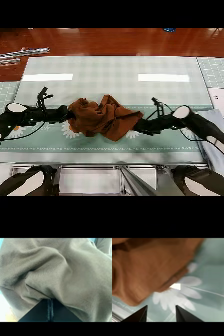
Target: Fold the shirts.
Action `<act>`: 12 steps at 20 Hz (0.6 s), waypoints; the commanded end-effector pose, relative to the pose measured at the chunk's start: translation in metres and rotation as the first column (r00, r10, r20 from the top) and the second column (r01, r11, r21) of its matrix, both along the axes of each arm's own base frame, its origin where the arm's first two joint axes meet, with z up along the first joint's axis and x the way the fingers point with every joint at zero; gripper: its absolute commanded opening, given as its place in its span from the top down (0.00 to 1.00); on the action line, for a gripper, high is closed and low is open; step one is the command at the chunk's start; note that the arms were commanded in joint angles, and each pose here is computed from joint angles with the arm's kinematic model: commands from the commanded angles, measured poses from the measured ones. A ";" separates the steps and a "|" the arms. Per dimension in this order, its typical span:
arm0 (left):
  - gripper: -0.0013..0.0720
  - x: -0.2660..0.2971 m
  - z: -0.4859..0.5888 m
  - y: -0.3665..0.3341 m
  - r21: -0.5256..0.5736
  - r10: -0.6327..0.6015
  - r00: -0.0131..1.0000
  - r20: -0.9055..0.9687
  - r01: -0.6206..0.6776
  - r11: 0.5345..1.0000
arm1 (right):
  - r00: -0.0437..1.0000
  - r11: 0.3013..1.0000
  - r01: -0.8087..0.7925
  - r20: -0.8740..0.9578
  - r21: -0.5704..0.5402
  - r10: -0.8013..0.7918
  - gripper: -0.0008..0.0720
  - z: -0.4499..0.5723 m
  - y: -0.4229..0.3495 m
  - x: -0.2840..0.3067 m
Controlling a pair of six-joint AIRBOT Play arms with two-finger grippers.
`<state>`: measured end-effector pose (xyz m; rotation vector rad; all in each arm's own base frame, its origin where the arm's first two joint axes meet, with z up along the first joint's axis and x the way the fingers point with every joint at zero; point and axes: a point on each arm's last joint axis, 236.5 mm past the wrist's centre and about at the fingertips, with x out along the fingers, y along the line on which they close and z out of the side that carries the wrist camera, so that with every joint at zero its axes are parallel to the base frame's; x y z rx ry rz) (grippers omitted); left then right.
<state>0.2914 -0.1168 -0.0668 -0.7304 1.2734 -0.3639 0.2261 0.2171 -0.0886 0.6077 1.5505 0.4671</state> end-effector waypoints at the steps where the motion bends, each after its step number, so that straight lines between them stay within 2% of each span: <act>1: 0.97 0.001 0.000 0.000 0.001 0.000 1.000 0.003 0.000 1.000 | 0.999 0.998 -0.042 0.001 0.056 0.042 0.43 0.003 0.044 0.002; 6: 0.96 0.001 0.000 0.000 0.001 0.000 1.000 0.003 0.000 1.000 | 0.999 0.997 -0.044 0.030 0.063 0.043 0.44 0.000 0.085 0.014; 8: 0.97 0.001 0.000 0.000 0.001 0.000 1.000 0.003 0.000 1.000 | 0.998 0.996 -0.052 0.047 0.068 0.049 0.57 0.000 0.098 0.017; 11: 0.97 0.003 0.002 0.001 0.002 0.002 1.000 0.009 -0.002 1.000 | 0.987 0.990 -0.112 0.123 0.084 0.101 0.96 0.013 0.109 0.027; 12: 0.97 0.008 0.007 0.002 0.002 0.005 1.000 0.024 -0.005 1.000 | 0.980 0.985 -0.140 0.157 0.099 0.124 0.96 0.025 0.111 0.034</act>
